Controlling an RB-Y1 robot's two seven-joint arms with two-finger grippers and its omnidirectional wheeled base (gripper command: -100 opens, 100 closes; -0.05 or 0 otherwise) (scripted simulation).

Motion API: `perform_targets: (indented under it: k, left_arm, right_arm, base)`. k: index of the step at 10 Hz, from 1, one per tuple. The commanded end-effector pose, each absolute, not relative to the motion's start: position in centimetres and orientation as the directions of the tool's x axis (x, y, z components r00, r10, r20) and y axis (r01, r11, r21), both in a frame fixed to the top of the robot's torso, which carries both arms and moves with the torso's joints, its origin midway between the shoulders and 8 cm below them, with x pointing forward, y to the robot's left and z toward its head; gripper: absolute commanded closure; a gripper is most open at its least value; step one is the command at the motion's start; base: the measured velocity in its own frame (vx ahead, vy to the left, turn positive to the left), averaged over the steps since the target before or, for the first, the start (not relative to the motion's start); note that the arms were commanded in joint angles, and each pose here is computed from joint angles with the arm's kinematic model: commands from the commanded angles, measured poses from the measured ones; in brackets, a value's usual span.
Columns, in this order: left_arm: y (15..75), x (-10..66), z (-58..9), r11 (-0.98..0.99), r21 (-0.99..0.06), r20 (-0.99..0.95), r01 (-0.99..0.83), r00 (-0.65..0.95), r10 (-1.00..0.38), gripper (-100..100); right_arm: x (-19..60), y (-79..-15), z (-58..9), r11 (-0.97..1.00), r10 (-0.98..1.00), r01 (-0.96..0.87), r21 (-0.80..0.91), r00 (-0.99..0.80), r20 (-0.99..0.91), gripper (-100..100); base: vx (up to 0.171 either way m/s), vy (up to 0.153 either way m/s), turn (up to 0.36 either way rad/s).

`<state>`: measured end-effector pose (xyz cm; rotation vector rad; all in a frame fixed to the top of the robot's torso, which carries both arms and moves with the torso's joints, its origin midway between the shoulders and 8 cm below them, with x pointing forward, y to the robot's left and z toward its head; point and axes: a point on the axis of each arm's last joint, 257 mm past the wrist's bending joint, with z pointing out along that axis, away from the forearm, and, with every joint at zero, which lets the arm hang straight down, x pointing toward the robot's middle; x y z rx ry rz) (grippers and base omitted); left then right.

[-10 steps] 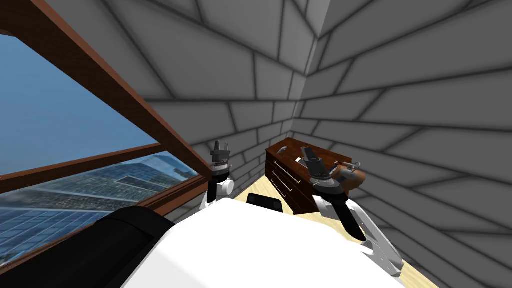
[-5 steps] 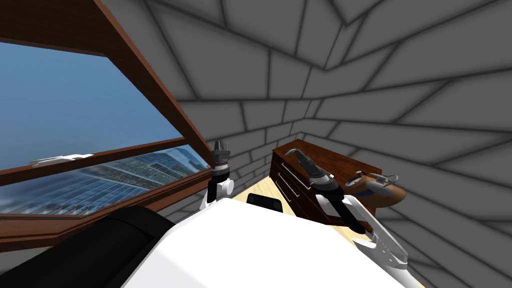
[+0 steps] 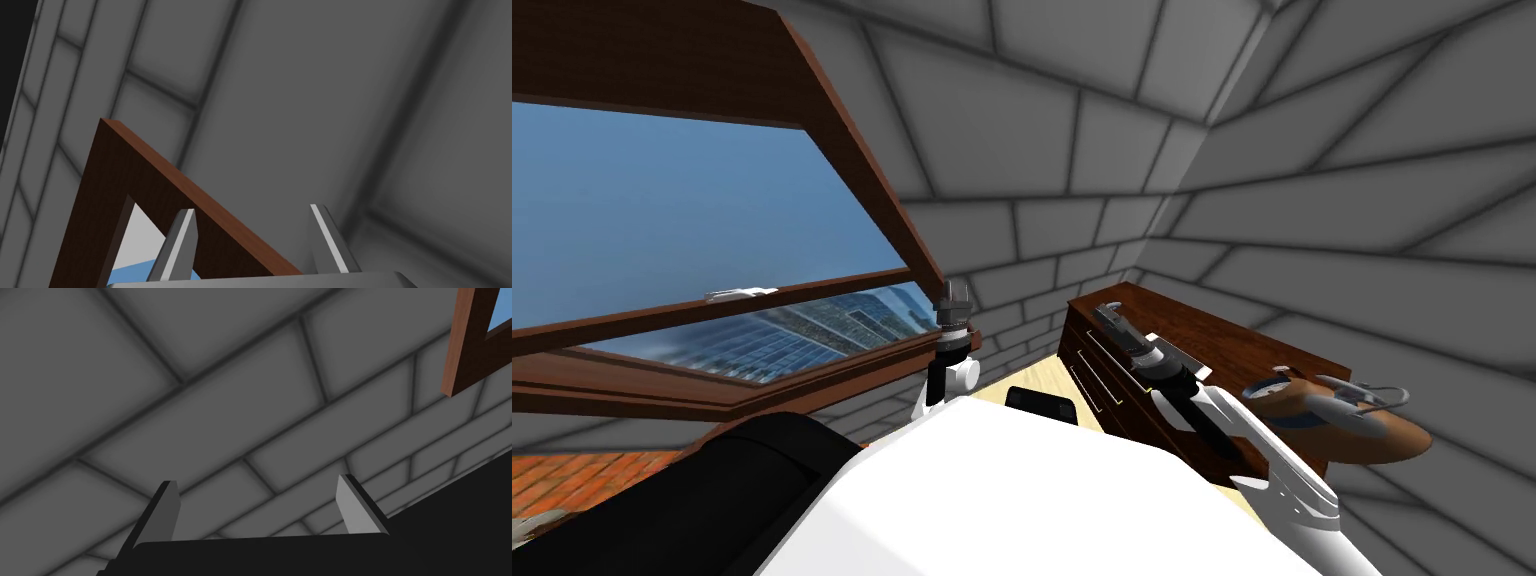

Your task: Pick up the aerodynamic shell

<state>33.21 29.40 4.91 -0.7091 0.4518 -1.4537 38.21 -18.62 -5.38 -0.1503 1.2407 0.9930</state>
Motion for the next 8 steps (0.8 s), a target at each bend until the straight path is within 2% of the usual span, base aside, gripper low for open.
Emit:
perform_targets:
  k: [1, 4, 8]
  left_arm:
    - [29.4, 33.2, 4.9, -0.028, -0.678, 0.138, 0.735, 0.089, -0.986, 0]
    - [29.4, 33.2, 4.9, -0.028, -0.678, 0.138, 0.735, 0.089, -0.986, 0]
    - [29.4, 33.2, 4.9, -0.028, -0.678, 0.138, 0.735, 0.089, -0.986, 0]
  right_arm:
    - [38.9, -18.8, -7.4, 0.624, 0.478, -0.684, 0.378, -0.049, -0.877, -100]
    - [39.3, -19.0, -10.1, 0.667, 0.368, -0.673, 0.318, -0.073, -0.927, -100]
    - [39.7, -19.5, -12.7, 0.702, 0.257, -0.664, 0.257, -0.099, -0.961, -100]
  base:
    - [-0.011, 0.014, 0.257]
    - [-0.016, 0.003, 0.175]
    - [-0.015, -0.005, 0.088]
